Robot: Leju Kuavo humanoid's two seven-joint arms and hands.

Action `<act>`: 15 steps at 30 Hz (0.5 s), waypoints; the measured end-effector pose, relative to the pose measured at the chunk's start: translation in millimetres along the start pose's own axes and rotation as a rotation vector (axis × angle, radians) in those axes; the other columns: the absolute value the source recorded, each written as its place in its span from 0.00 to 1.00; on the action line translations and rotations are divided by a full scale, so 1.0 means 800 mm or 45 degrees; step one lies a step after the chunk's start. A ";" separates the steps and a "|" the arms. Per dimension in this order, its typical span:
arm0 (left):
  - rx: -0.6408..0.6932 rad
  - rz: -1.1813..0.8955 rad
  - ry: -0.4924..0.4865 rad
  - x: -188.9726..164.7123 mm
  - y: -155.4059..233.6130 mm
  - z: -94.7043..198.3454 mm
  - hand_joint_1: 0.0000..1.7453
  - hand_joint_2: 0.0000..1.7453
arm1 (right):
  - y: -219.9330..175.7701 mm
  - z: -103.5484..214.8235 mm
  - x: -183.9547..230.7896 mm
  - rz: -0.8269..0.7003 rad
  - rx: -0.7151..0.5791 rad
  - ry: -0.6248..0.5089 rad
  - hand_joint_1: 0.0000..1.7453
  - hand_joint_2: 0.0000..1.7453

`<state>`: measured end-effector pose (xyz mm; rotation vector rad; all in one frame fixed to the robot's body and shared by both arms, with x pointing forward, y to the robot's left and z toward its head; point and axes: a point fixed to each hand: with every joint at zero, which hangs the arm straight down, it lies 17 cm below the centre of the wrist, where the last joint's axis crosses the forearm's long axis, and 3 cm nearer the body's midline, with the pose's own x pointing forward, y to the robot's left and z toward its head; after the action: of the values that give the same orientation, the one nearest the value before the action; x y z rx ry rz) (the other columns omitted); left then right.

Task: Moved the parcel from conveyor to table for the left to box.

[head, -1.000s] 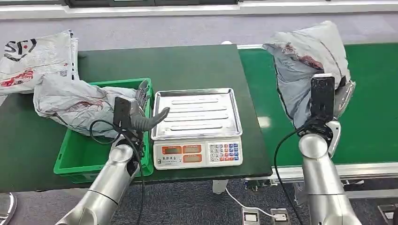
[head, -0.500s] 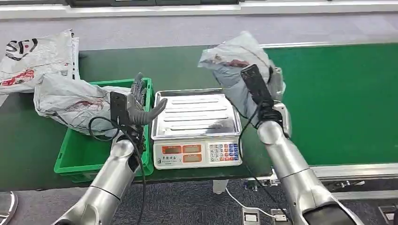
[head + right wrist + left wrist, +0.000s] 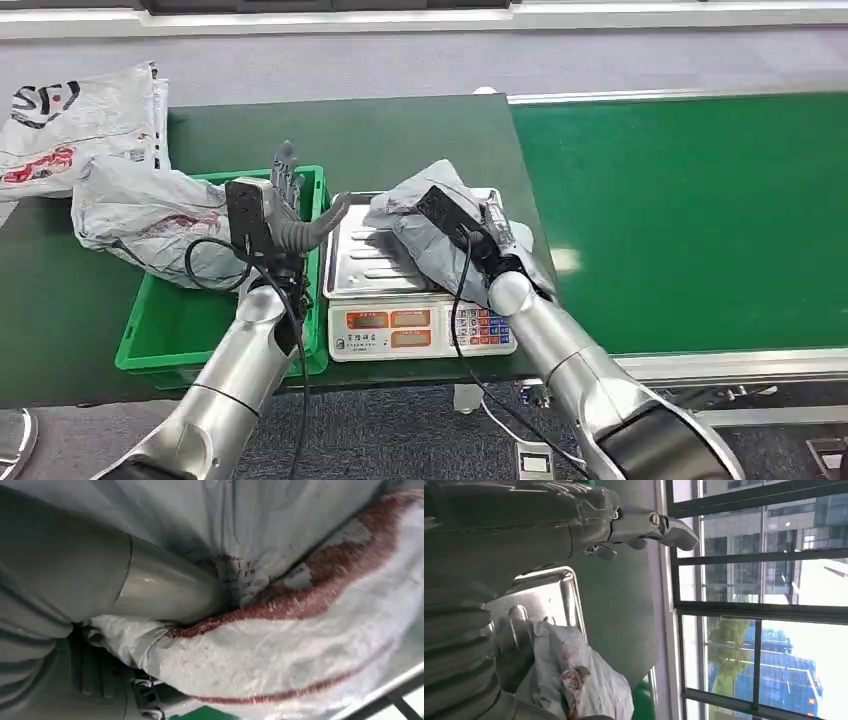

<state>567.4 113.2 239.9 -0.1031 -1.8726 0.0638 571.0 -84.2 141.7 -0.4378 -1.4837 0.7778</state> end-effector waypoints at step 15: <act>-0.048 0.061 -0.010 0.006 -0.023 0.004 0.00 1.00 | 0.058 0.013 0.068 0.016 0.125 -0.291 1.00 1.00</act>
<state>562.2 95.2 245.3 -0.1737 -1.8799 0.0619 547.5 -16.4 149.3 -0.2916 -1.6469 0.9300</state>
